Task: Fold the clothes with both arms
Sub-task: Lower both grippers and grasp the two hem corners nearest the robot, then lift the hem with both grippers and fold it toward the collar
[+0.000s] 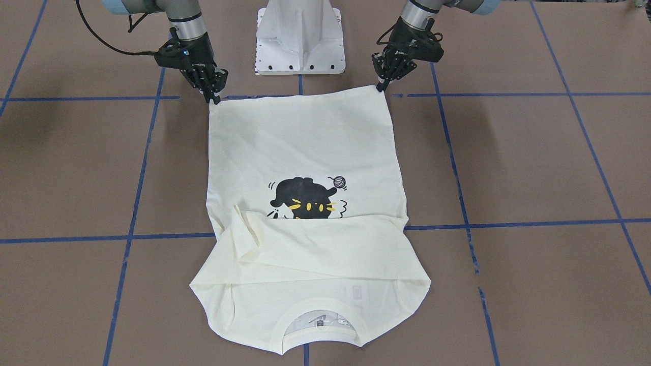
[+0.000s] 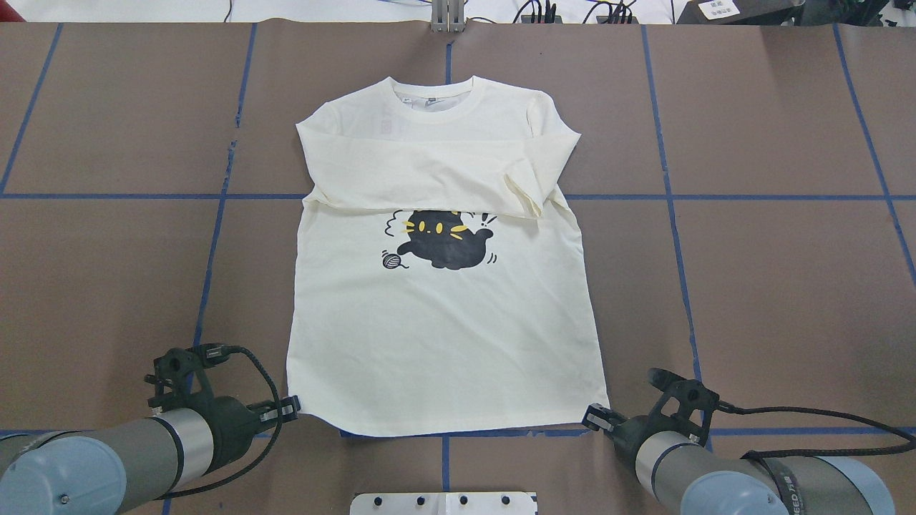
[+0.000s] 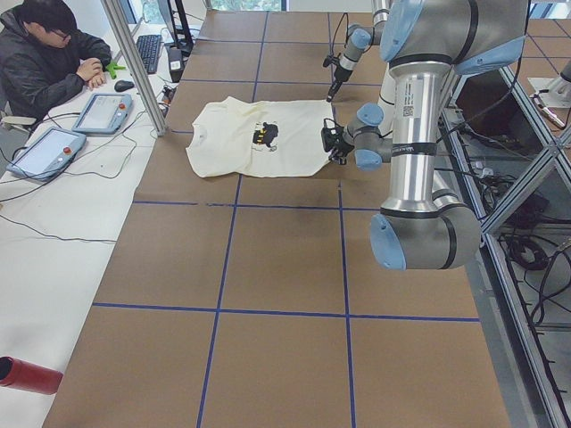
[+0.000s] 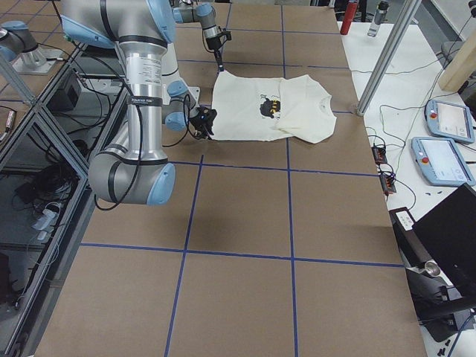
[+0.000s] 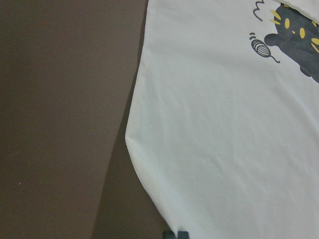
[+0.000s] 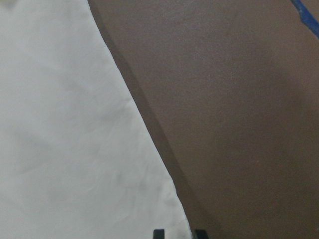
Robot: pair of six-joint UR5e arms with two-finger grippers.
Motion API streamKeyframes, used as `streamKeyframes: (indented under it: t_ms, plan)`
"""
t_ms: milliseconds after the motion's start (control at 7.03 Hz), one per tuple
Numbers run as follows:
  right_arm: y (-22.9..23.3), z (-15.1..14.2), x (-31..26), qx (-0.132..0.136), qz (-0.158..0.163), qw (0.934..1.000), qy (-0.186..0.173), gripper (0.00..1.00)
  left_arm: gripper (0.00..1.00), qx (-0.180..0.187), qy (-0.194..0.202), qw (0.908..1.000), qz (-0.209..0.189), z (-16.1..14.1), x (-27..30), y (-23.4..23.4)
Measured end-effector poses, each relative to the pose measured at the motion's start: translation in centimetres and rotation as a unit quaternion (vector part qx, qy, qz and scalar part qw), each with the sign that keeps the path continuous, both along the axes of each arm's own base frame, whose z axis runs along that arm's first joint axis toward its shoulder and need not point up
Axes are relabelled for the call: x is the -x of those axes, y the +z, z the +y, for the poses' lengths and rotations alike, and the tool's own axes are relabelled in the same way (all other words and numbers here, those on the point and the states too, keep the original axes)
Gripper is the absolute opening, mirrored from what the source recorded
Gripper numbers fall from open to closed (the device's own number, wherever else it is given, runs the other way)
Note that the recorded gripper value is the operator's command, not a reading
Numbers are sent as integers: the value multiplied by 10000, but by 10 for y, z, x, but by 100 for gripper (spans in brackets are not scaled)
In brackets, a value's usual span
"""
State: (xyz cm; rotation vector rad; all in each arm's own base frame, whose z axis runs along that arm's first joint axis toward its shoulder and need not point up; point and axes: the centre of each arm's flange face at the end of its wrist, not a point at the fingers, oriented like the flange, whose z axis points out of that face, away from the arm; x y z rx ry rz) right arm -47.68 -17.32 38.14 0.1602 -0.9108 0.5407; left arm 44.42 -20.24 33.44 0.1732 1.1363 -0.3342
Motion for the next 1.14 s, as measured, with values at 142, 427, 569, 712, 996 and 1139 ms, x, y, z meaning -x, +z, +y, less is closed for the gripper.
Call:
streamKeyframes:
  t_ms: [142,427,569,712,996,1139]
  plan:
    - [1,0,-1,-11,23,10000,-10,0,0,0,1,10000,5,0,0,0]
    - [1,-2,-3,-49,49,10000,7,0,0,2,8,10000,3,0,1,-1]
    - [-6,-4,-7,-110,20,9999,40,0,0,5,15,10000,-37,0,1,0]
    - [-23,-6,-19,-173,5,9998,30,0,0,16,27,9999,-107,1,4,-2]
    - [-86,-2,-68,-157,54,9998,-136,0,0,139,267,9993,-229,12,42,-49]
    - [-123,5,-106,-71,26,9995,-299,0,0,293,565,9975,-309,24,78,-86]
